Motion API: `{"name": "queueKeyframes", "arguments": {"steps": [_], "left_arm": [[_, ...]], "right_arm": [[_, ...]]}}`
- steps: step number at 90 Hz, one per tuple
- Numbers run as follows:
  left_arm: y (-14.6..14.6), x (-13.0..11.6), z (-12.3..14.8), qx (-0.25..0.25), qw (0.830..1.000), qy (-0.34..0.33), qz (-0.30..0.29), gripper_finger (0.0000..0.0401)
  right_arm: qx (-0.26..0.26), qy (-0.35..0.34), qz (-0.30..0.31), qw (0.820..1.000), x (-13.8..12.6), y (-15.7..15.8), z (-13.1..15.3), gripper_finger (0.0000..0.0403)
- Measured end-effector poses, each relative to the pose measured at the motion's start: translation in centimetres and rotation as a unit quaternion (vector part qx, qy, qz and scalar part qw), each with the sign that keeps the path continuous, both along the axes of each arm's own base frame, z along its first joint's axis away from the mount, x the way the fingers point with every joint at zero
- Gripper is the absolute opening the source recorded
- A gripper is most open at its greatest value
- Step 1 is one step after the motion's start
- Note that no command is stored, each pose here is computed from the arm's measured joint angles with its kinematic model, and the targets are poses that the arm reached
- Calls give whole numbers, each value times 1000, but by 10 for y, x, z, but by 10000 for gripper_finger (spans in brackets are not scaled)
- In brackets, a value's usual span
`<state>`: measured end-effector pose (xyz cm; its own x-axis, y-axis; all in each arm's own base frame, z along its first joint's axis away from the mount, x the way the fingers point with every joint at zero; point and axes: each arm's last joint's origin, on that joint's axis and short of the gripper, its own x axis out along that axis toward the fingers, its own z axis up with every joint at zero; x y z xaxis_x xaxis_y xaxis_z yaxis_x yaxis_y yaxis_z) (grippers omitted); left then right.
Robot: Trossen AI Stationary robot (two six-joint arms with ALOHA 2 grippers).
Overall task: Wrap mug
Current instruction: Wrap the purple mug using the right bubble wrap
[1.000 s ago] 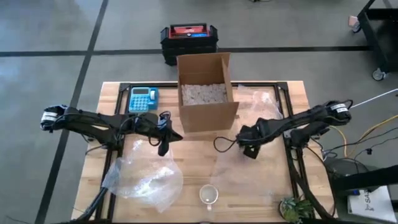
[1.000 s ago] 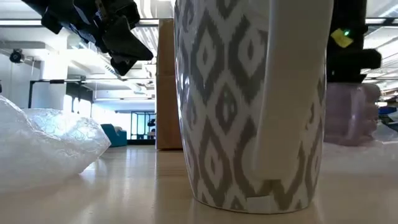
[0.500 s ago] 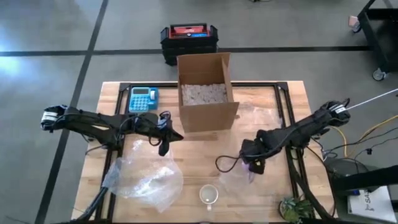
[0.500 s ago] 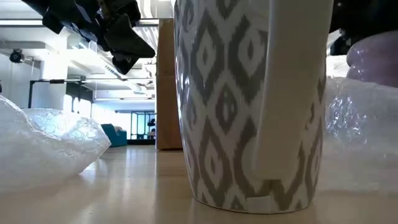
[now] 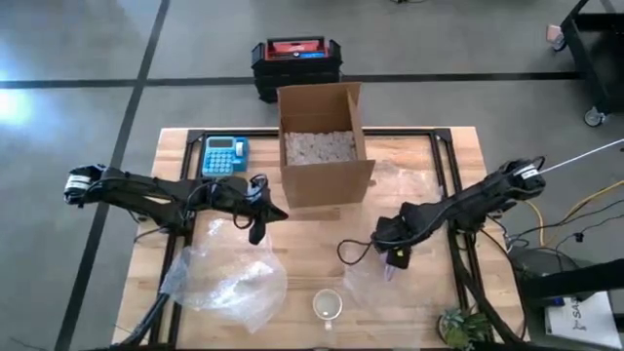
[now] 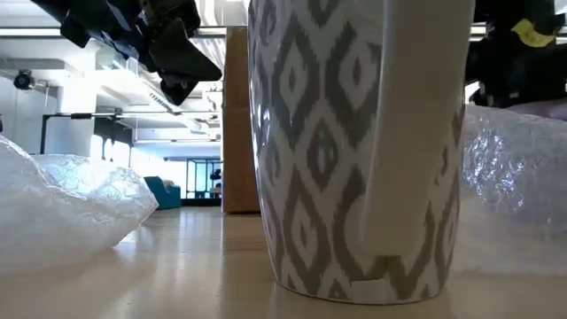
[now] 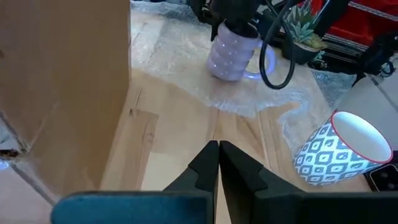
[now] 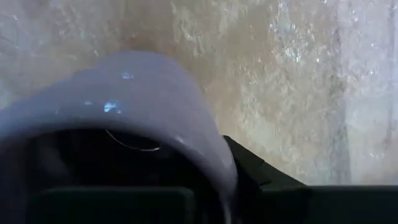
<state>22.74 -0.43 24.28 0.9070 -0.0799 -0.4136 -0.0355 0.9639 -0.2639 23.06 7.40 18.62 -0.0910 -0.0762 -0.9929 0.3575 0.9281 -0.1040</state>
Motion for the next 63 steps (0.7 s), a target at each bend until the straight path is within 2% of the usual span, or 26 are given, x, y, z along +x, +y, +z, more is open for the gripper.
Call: {"name": "queueKeyframes", "arguments": {"steps": [30,43,54,63], "left_arm": [[0,0,0,-1,1000,-2,0,0],[0,0,0,-1,1000,-2,0,0],[0,0,0,3,1000,-2,-1,0],[0,0,0,3,1000,-2,-2,0]], "right_arm": [[8,-34,-6,999,3,0,61,177],[63,-85,-13,994,3,9,84,207],[117,-183,29,976,7,39,92,219],[157,-272,90,945,10,76,90,222]]}}
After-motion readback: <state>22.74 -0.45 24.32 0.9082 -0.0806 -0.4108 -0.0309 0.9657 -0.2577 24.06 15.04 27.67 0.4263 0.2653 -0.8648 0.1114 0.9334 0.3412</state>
